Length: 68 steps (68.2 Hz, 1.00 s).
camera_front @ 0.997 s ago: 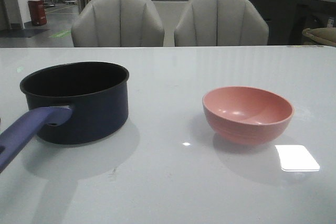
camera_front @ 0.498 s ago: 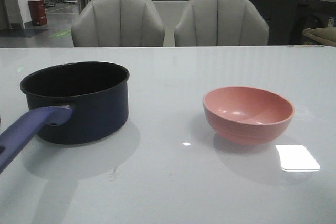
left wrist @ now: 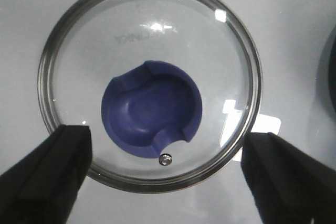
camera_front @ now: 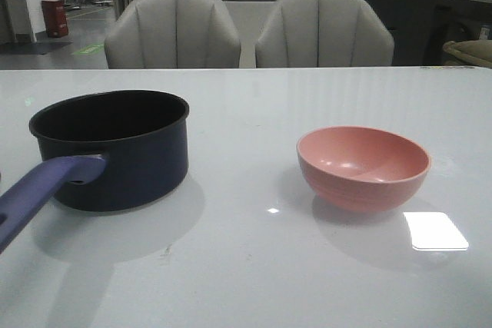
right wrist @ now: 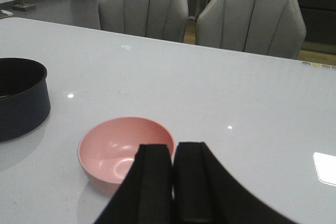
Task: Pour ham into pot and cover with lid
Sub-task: 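Grasp the glass lid by its purple knob and lift it with left gripper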
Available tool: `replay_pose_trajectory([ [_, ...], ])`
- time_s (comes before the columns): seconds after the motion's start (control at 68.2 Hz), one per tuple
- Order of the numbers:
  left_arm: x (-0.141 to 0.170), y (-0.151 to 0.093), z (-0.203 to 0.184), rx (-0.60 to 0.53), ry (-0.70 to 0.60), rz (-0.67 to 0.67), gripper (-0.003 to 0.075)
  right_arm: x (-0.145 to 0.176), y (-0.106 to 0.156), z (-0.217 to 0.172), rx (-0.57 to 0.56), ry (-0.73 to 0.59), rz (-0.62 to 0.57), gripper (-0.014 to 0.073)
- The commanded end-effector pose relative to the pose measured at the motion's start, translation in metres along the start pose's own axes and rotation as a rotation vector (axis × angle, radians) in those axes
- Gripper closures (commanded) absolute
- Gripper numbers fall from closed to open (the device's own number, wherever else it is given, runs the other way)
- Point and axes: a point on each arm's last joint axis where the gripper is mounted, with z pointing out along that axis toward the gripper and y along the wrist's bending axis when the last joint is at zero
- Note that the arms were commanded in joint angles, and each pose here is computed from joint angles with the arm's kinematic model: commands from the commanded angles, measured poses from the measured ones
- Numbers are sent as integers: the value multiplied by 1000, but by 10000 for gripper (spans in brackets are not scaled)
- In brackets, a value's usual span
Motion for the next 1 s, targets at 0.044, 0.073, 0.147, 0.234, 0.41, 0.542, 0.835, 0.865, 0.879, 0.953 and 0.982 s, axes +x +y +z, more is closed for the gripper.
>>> replay_pose_trajectory([
  [0.044, -13, 0, -6, 5, -23, 8, 95, -16, -2, -1, 20, -107, -1, 437],
  [0.073, -14, 0, -4, 5, -14, 8, 95, -16, -2, -1, 20, -107, -1, 437],
  [0.147, -16, 1, 4, 1, 9, 7, 95, -16, -2, -1, 20, -107, -1, 437],
  [0.234, -18, 5, 13, 6, 31, -9, 95, -16, -2, -1, 20, -107, -1, 437],
  [0.41, -19, 13, 24, 3, 60, -26, 95, -16, -2, -1, 20, -107, -1, 437],
  [0.542, -21, 13, 27, 10, 67, -8, 100, -16, -2, -1, 20, -107, -1, 437],
  [0.835, -23, 13, 27, 9, 54, -8, 346, -16, -2, -1, 20, -107, -1, 437],
  [0.865, -23, 13, 27, 9, 53, -8, 370, -16, -2, -1, 20, -107, -1, 437],
  [0.879, -23, 13, 27, 9, 51, -8, 377, -16, -2, -1, 20, -107, -1, 437],
  [0.953, -23, 13, 27, 9, 51, -8, 389, -16, -2, -1, 20, -107, -1, 437],
  [0.982, -23, 13, 27, 9, 51, -8, 389, -16, -2, -1, 20, -107, -1, 437],
])
